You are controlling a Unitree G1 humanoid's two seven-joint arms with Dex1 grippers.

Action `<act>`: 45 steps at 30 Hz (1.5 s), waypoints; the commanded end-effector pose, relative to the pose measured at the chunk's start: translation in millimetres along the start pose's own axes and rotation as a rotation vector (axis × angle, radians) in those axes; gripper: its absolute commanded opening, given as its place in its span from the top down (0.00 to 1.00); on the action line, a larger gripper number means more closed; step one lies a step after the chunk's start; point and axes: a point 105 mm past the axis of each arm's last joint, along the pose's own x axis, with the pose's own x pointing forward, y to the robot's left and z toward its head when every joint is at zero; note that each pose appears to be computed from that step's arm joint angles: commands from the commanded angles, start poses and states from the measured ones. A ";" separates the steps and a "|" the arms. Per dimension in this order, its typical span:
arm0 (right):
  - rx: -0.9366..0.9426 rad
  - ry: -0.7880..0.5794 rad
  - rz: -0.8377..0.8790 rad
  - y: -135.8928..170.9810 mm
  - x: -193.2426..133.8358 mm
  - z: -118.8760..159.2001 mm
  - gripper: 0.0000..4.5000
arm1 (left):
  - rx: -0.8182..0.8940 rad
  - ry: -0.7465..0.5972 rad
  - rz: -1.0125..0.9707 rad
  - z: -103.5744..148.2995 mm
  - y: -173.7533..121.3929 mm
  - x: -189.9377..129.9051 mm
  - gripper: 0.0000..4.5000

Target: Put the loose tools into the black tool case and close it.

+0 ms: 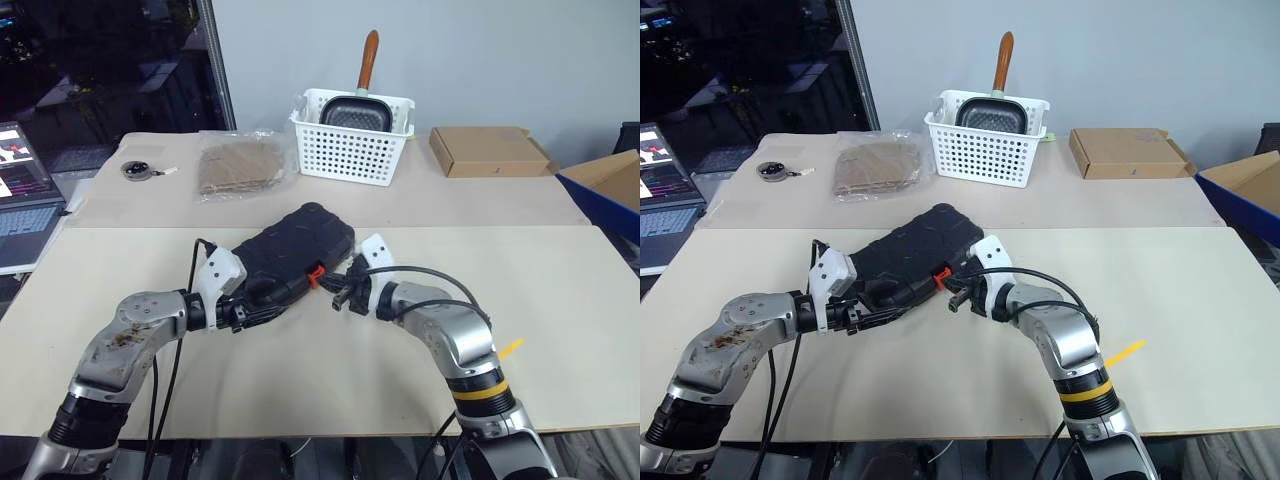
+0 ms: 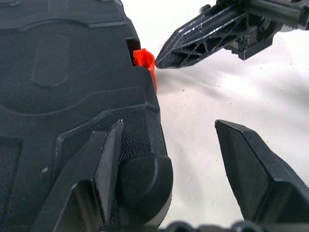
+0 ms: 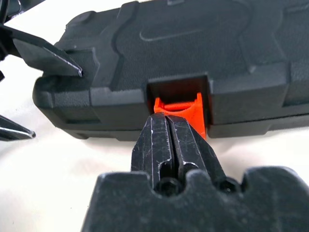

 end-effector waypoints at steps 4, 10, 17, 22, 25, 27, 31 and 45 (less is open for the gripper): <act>-0.034 -0.039 0.004 3.1 5.7 14.4 0.99 | -0.072 0.082 -0.050 -25.0 -11.5 6.4 0.27; -0.035 -0.017 -0.007 -0.5 11.8 8.9 0.99 | -0.074 0.083 -0.049 -25.5 -12.7 6.1 0.27; -0.039 -0.075 0.031 3.0 6.1 15.0 0.99 | -0.077 0.082 -0.045 -25.9 -14.8 6.0 0.27; -0.021 -0.169 0.031 3.0 0.8 27.8 0.99 | -0.081 0.081 -0.041 -26.4 -15.1 5.7 0.27; -0.020 -0.173 0.028 3.4 3.8 26.7 0.99 | -0.082 0.080 -0.039 -26.4 -14.7 5.6 0.27; -0.019 -0.173 0.030 4.6 6.6 25.5 0.99 | -0.081 0.080 -0.037 -26.3 -14.1 5.3 0.27; -0.025 -0.151 0.019 2.7 12.0 19.1 0.99 | -0.079 0.080 -0.032 -25.9 -13.1 4.9 0.27; 0.037 0.122 -0.030 -8.0 22.2 -35.2 0.99 | -0.077 0.076 -0.024 -24.6 -11.8 5.6 0.27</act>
